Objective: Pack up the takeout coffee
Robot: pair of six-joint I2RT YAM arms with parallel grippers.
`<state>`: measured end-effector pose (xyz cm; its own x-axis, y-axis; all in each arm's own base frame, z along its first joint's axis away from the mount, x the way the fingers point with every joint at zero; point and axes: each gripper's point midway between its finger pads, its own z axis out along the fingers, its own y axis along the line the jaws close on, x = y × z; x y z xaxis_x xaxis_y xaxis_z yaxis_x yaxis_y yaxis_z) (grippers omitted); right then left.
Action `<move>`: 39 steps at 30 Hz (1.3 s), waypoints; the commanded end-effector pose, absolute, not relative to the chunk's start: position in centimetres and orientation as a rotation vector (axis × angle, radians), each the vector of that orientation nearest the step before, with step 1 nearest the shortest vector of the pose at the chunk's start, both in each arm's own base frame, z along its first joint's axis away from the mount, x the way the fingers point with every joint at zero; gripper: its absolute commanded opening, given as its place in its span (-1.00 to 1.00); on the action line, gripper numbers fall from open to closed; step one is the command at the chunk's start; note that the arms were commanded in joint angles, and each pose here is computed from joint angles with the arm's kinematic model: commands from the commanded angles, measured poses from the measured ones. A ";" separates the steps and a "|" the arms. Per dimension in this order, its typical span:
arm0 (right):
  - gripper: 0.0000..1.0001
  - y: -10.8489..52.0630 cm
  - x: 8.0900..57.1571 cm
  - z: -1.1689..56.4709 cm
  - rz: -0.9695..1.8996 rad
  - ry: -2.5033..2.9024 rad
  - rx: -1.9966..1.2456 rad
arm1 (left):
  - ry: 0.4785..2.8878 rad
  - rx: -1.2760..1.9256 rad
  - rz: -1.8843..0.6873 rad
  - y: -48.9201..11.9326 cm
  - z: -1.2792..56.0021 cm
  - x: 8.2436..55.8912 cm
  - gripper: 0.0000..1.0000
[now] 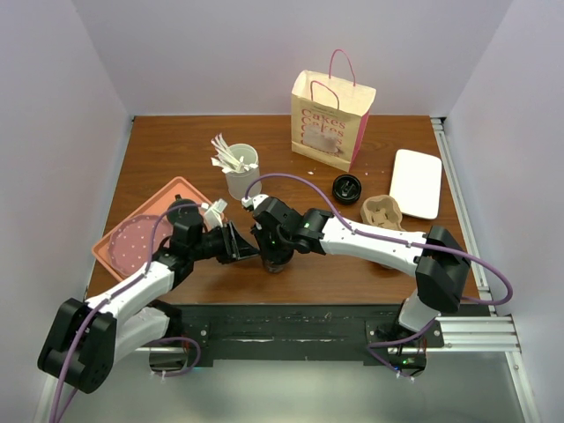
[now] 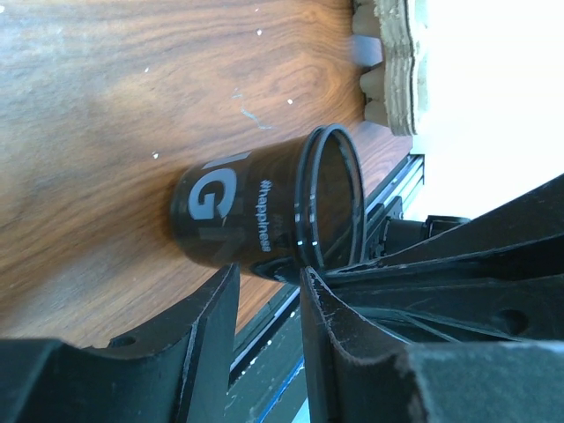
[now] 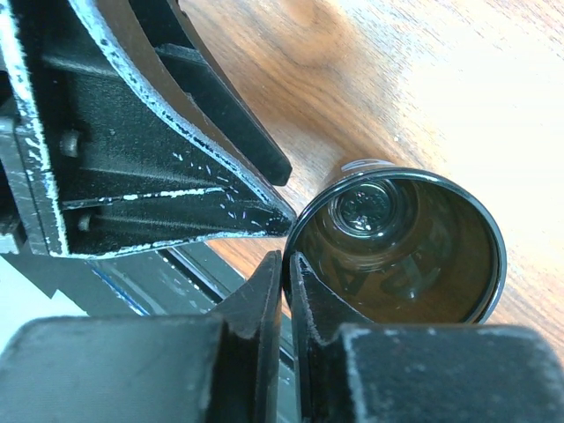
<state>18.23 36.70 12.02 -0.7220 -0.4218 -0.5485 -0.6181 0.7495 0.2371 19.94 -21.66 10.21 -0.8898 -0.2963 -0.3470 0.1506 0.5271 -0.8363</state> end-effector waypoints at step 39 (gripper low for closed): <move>-0.55 36.8 18.5 13.7 0.573 2.464 -0.726 | 2.338 -0.113 -1.318 -21.6 9.2 20.0 -0.23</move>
<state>18.22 36.21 12.54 -0.7366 -0.3965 -0.5480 -0.5921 0.7697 0.2389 19.71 -21.51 8.84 -0.9039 -0.2890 -0.3153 0.1151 0.5457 -0.8300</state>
